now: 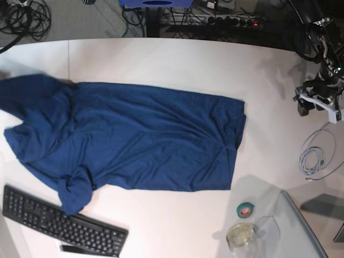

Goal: Layout the t-shirt on the table in an organized manner, then fold the t-shirt properly

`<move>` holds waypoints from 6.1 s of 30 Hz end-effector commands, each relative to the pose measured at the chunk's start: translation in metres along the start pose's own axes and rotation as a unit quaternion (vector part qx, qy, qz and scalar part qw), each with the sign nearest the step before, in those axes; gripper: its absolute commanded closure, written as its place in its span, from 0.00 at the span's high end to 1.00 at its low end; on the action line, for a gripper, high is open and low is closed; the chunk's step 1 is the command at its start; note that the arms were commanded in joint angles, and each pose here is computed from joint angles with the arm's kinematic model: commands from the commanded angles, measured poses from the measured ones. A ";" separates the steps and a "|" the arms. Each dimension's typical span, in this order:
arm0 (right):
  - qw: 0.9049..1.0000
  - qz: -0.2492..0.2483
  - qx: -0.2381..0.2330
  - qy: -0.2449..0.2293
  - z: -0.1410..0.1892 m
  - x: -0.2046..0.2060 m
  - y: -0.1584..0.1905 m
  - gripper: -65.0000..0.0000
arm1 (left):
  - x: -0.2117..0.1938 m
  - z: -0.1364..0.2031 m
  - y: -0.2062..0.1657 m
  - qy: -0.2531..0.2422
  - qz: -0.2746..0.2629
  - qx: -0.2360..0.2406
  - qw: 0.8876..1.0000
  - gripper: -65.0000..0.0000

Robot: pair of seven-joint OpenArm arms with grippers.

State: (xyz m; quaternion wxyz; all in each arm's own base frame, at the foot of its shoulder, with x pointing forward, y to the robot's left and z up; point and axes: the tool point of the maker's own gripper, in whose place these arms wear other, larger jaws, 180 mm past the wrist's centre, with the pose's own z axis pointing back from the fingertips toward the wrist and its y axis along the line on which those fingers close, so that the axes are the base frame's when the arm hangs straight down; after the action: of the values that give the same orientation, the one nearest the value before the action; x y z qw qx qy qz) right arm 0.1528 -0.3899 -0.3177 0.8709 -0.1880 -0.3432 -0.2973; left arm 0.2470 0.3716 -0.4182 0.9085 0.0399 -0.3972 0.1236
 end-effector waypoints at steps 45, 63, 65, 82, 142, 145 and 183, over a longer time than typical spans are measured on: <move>0.960 0.017 0.276 0.041 -0.114 0.037 0.237 0.56 | -0.052 -0.004 -0.003 0.047 0.037 -0.008 0.998 0.00; 0.967 -0.042 0.245 0.053 -0.174 0.018 0.211 0.56 | -0.060 -0.003 -0.002 0.055 0.040 -0.008 0.998 0.00; 0.967 -0.042 0.247 0.055 -0.173 0.016 0.214 0.56 | -0.060 -0.003 -0.002 0.055 0.040 -0.008 0.998 0.00; 0.970 -0.024 0.241 0.027 -0.163 0.032 0.201 0.00 | -0.057 -0.004 -0.003 0.053 0.040 -0.009 0.998 0.00; 0.980 -0.042 0.164 0.100 -0.068 -0.084 0.063 0.34 | -0.095 -0.010 -0.168 0.071 0.064 -0.254 0.963 0.64; 0.980 -0.043 0.164 0.101 -0.068 -0.085 0.063 0.34 | -0.108 -0.012 -0.171 0.089 0.077 -0.256 0.959 0.58; 0.981 -0.057 0.160 0.094 -0.078 -0.090 0.061 0.34 | -0.113 -0.022 -0.196 0.100 0.107 -0.274 0.951 0.14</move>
State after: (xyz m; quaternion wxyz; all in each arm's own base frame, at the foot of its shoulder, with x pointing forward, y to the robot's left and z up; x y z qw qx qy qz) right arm 0.1684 -0.3409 -0.4548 0.9056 0.0102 -0.2904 -0.3090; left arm 0.2512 0.1634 -0.4983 0.8803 -0.2826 -0.3609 0.1222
